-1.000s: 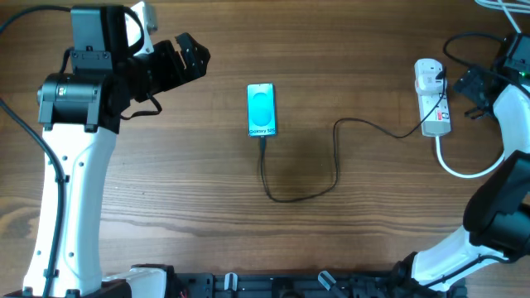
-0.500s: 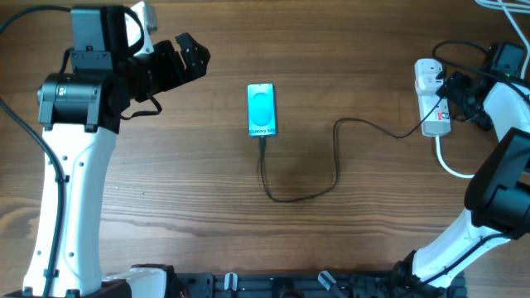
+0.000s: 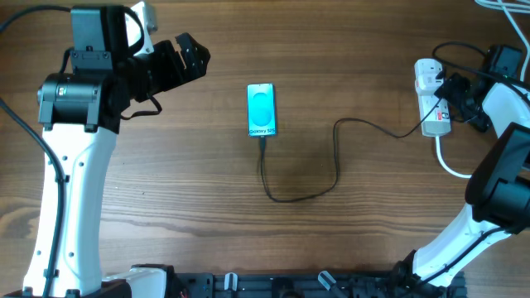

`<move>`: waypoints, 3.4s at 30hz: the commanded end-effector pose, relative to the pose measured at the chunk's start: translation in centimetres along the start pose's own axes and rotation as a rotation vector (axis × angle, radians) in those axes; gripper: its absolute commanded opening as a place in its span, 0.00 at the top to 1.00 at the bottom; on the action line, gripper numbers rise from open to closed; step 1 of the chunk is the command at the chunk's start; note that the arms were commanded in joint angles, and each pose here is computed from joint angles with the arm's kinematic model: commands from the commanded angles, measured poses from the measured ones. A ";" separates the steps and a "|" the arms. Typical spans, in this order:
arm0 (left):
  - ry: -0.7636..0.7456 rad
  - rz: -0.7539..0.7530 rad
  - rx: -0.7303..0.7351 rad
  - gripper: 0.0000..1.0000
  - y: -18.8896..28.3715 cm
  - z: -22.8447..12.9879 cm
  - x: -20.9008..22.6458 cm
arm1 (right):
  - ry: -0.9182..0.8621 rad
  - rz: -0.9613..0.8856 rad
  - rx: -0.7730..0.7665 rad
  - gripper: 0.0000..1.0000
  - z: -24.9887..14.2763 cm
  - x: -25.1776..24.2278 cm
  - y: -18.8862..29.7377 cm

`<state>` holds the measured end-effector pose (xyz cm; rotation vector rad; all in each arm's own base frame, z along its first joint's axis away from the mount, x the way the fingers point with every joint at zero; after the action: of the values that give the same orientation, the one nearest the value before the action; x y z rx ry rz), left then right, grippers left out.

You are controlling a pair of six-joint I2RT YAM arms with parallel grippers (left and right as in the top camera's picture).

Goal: Plug charger to phone and switch on socket

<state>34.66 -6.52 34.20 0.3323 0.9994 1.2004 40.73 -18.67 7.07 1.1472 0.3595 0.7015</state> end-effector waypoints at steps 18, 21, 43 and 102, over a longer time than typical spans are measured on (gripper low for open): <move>0.003 0.014 0.000 0.00 -0.2 0.1 0.3 | 0.039 0.074 0.061 0.00 -0.6 0.5 -1.1; 0.003 0.014 0.000 0.00 -0.2 0.1 0.3 | 0.037 0.074 0.062 0.00 -0.7 0.5 -1.0; 0.003 0.013 0.000 0.00 -0.2 0.1 0.3 | 0.066 0.082 0.090 0.00 -1.2 0.5 -1.0; 0.003 0.014 0.000 0.00 -0.2 0.1 0.3 | 0.375 0.463 -0.103 0.00 -16.1 4.8 24.8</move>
<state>34.65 -6.52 34.18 0.3332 1.0003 1.2007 26.58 1.64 24.92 0.9892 0.3393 1.3458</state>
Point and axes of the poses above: each gripper's point midway between its finger pads, its own y axis back along the fingers, its own x axis along the line the jaws close on, z = x × y, the point moved 5 cm from there along y, back along the fingers, and after that the axes turned 5 degrees about -y, right-handed, at the moved point
